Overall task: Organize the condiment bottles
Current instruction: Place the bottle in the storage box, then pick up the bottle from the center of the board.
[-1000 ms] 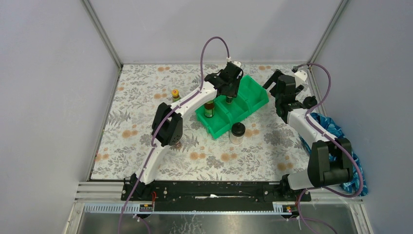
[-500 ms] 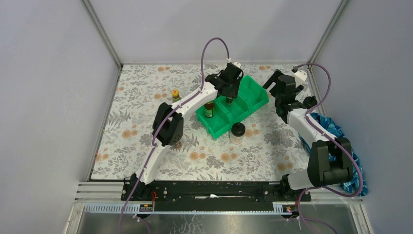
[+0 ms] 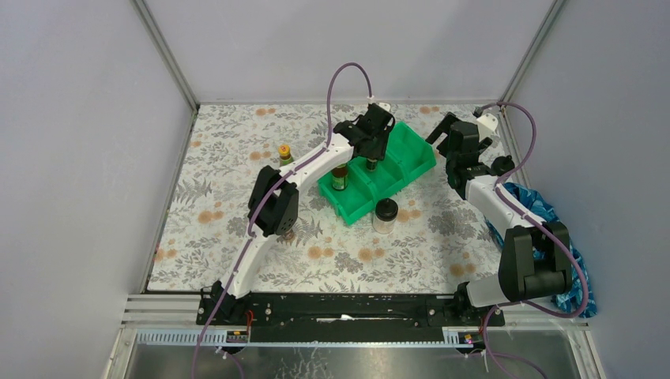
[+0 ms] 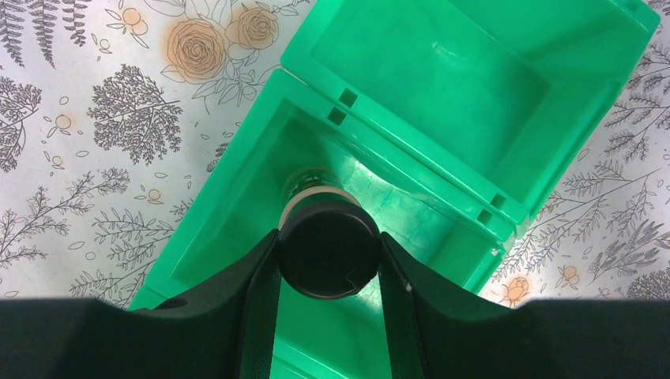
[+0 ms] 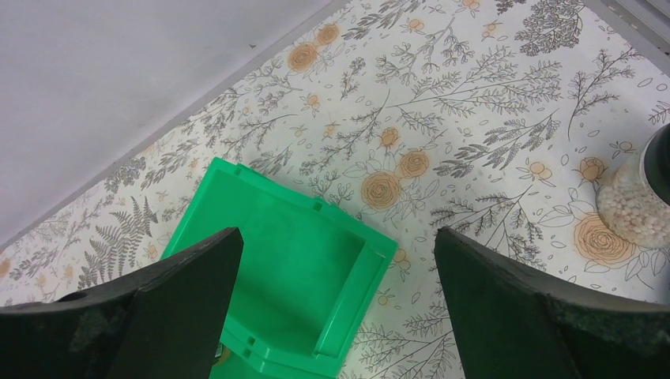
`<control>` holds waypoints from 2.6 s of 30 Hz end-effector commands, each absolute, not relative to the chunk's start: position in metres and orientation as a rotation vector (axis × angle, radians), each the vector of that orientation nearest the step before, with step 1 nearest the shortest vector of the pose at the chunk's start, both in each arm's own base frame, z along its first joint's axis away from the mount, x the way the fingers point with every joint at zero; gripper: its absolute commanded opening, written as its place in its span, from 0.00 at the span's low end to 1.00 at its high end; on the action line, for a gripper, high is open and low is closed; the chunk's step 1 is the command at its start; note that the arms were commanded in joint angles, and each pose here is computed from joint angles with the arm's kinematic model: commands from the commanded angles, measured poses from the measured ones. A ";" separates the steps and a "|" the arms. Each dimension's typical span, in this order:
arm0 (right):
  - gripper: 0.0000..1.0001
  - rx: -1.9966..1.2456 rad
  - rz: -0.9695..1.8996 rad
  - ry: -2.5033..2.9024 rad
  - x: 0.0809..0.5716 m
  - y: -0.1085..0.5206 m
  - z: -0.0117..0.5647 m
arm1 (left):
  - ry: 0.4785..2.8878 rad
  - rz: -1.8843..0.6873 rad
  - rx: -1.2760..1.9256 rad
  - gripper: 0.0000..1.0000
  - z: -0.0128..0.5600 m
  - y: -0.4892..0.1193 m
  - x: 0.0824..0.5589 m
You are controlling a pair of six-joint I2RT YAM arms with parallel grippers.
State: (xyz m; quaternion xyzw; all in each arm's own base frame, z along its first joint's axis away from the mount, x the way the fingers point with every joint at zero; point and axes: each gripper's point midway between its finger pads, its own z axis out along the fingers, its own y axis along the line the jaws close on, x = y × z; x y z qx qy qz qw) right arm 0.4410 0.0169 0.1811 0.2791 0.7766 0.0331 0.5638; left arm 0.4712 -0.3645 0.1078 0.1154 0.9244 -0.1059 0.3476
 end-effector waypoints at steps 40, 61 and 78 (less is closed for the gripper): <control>1.00 0.675 0.084 1.758 0.449 0.012 0.198 | 2.393 -0.243 0.249 0.66 0.096 -0.358 0.479; 0.98 0.581 0.159 1.778 0.439 0.027 0.229 | 1.761 -0.295 0.461 0.66 0.327 -0.396 0.423; 0.92 0.087 0.483 1.748 0.356 0.104 0.336 | 1.506 -0.316 0.122 0.67 0.365 -0.287 0.228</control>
